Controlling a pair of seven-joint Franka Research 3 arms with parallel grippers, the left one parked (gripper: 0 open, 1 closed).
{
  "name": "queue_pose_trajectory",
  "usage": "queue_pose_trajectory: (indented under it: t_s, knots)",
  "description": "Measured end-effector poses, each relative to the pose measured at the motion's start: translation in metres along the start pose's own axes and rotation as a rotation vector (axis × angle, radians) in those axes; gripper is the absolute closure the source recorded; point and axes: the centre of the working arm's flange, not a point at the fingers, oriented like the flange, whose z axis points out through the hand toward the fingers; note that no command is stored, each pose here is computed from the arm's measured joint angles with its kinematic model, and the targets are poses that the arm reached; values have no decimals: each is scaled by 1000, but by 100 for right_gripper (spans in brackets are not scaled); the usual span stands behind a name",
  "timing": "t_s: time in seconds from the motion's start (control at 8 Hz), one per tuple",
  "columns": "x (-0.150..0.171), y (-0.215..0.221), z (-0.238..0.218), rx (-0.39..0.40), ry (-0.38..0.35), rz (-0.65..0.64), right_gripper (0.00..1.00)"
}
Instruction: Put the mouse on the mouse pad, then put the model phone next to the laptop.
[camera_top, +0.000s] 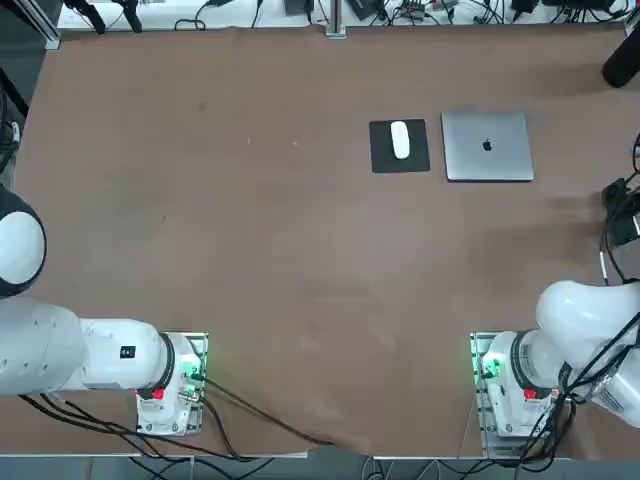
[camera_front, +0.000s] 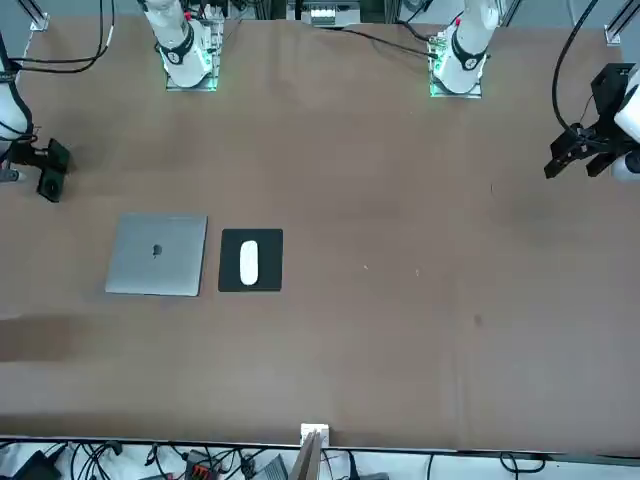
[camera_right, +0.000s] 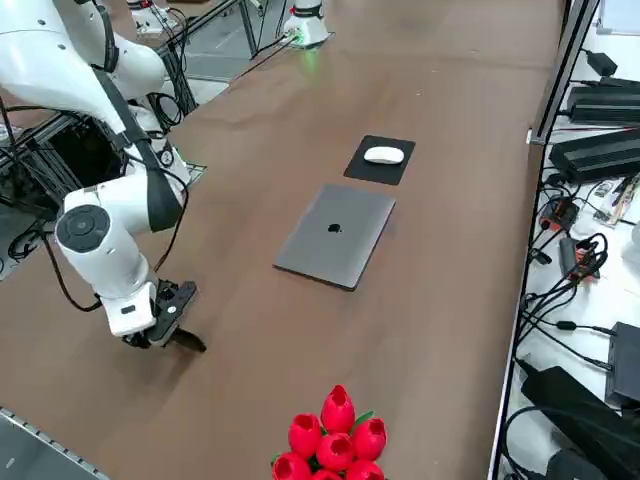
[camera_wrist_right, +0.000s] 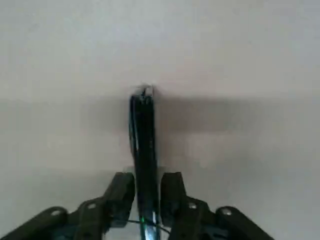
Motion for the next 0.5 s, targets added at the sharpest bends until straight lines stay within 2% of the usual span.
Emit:
queue_pose_trajectory:
  t_s: [0.12, 0.5]
  knots:
    - [9, -5, -5, -8, 5, -19, 84]
    - [42, -33, -31, 17, -8, -89, 84]
